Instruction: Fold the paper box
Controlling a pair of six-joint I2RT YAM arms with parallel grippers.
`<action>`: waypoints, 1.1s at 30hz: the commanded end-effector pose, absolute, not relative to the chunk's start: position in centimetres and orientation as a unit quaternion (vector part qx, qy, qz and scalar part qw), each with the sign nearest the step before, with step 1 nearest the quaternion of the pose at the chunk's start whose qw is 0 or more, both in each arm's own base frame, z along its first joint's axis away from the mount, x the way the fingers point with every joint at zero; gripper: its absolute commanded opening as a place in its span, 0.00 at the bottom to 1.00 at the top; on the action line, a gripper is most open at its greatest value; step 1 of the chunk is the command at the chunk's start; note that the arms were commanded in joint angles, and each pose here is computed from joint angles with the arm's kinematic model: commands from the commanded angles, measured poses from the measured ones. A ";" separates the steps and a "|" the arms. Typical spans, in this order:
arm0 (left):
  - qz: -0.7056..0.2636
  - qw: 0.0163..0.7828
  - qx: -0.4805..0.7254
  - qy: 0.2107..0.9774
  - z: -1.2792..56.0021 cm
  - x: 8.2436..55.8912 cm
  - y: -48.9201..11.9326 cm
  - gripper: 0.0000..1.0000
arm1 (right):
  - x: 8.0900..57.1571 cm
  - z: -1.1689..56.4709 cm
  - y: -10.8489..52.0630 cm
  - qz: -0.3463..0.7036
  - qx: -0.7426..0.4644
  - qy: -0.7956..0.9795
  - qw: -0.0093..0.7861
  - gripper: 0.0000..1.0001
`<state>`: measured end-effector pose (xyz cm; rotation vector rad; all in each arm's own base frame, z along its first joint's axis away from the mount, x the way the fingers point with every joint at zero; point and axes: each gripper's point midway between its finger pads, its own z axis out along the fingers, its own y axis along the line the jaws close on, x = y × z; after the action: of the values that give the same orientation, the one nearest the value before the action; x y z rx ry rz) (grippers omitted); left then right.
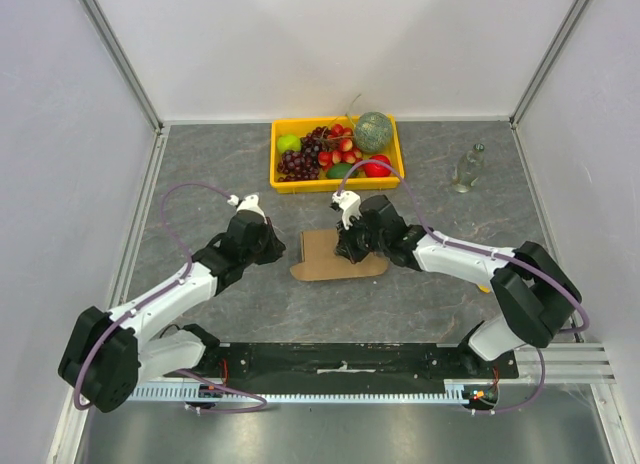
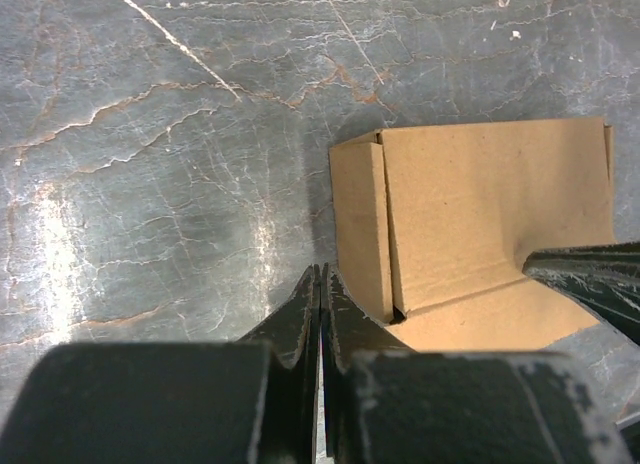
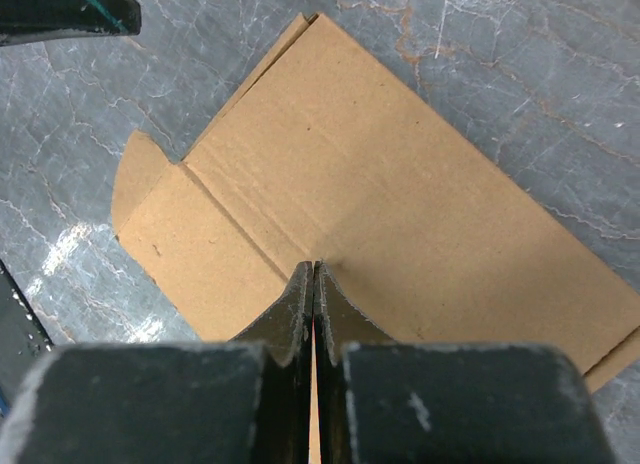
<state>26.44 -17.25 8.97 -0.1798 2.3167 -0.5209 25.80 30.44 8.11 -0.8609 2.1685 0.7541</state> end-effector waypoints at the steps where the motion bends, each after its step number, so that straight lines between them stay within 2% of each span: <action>1: -0.232 0.386 -0.052 0.891 10.4 26.3 -18.0 0.02 | 27.3 10.4 30.5 0.272 -0.328 0.823 0.374 0.00; 3: -0.246 0.393 -0.048 0.885 11.2 26.1 -18.2 0.02 | 27.9 11.8 29.7 0.255 -0.312 0.822 0.401 0.00; 7: -0.289 0.396 -0.026 0.871 12.9 24.9 -19.1 0.08 | 28.8 13.7 26.3 0.192 -0.253 0.841 0.437 0.09; 9: -0.307 0.396 -0.018 0.865 13.5 24.1 -19.4 0.17 | 28.2 14.1 24.7 0.181 -0.231 0.845 0.447 0.26; 11: -0.326 0.392 -0.017 0.860 13.7 23.3 -19.6 0.33 | 27.4 14.3 23.3 0.176 -0.205 0.851 0.450 0.60; 12: -0.336 0.387 -0.013 0.859 13.8 22.8 -19.8 0.38 | 27.1 14.3 22.6 0.175 -0.190 0.855 0.449 0.71; 14: -0.349 0.376 -0.007 0.858 13.6 22.0 -20.1 0.51 | 26.2 13.5 21.5 0.178 -0.167 0.865 0.438 0.82; 18: -0.355 0.358 0.004 0.864 13.0 21.0 -21.0 0.63 | 25.0 12.2 20.4 0.200 -0.135 0.876 0.418 0.86; 20: -0.351 0.352 0.004 0.868 12.6 20.7 -21.5 0.66 | 25.1 11.6 19.7 0.199 -0.124 0.879 0.416 0.87; 33: -0.339 0.334 0.022 0.879 10.7 19.4 -24.1 0.66 | 23.9 9.1 21.7 0.307 -0.142 0.865 0.369 0.87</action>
<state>18.53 -23.62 10.19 0.1076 2.3347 -0.8749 23.96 19.63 8.15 -0.3278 2.2802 0.6340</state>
